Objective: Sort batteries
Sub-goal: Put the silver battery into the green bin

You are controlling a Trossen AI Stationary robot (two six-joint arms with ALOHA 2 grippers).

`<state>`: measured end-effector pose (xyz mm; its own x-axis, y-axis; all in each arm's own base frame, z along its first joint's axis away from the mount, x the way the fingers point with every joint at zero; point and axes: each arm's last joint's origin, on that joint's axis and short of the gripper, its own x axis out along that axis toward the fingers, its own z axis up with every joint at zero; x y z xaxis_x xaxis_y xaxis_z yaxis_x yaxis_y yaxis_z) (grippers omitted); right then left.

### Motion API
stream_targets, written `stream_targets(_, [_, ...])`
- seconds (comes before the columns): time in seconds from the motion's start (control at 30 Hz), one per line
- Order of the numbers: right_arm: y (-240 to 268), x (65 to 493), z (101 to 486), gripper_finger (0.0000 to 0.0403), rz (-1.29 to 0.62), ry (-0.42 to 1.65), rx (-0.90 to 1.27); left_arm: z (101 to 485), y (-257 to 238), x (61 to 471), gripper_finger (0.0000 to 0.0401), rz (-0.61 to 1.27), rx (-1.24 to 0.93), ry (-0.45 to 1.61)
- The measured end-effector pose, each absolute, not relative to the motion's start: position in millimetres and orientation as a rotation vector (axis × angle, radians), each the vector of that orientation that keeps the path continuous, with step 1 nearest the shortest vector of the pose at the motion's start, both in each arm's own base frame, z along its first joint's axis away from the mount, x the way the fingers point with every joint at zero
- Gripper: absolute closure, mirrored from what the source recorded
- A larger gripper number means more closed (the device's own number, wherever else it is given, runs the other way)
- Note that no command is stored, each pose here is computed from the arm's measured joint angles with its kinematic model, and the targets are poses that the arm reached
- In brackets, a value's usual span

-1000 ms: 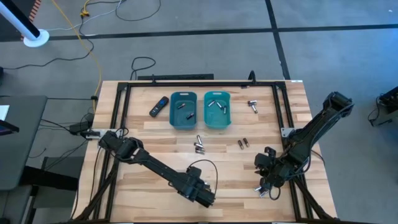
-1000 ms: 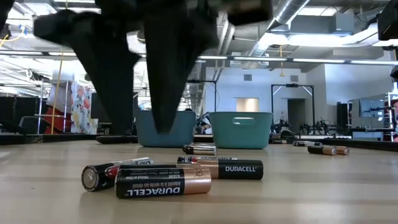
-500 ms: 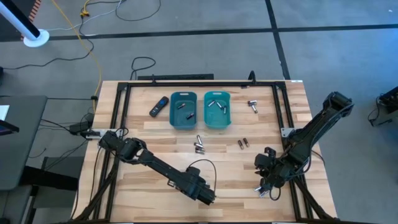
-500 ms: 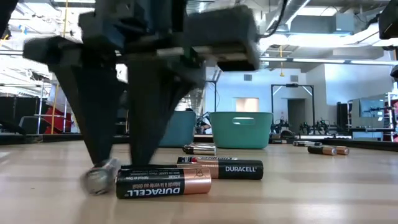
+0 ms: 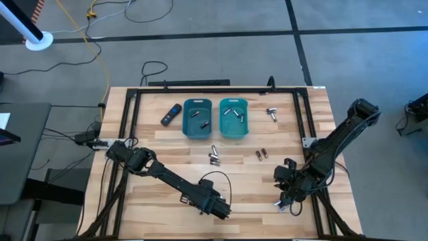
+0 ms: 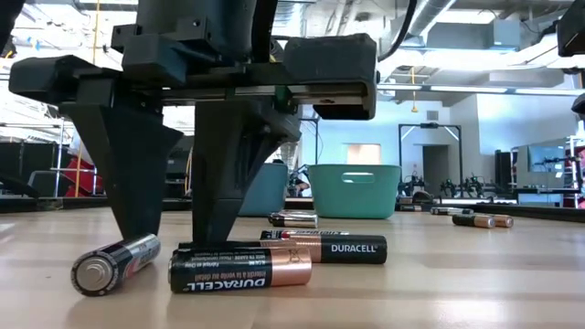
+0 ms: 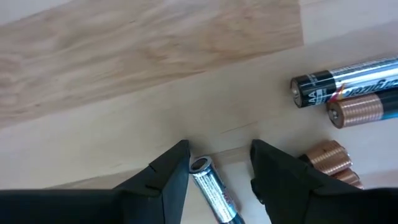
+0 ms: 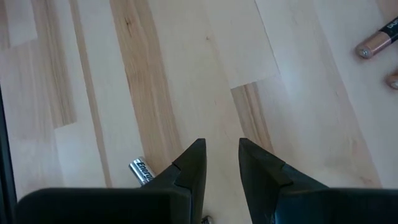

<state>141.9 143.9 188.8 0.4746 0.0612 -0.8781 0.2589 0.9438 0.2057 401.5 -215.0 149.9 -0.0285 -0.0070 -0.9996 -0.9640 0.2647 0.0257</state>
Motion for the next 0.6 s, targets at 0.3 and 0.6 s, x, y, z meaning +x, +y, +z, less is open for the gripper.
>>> stream_targets(0.3, [144,142,189,0.0291,-0.120,1.075,0.325,148,-214,396,0.0234,1.129,-1.015,1.347])
stream_targets(0.6, [144,142,189,0.0291,-0.112,1.073,0.318,149,-217,390,0.0234,1.226,-1.032,1.303])
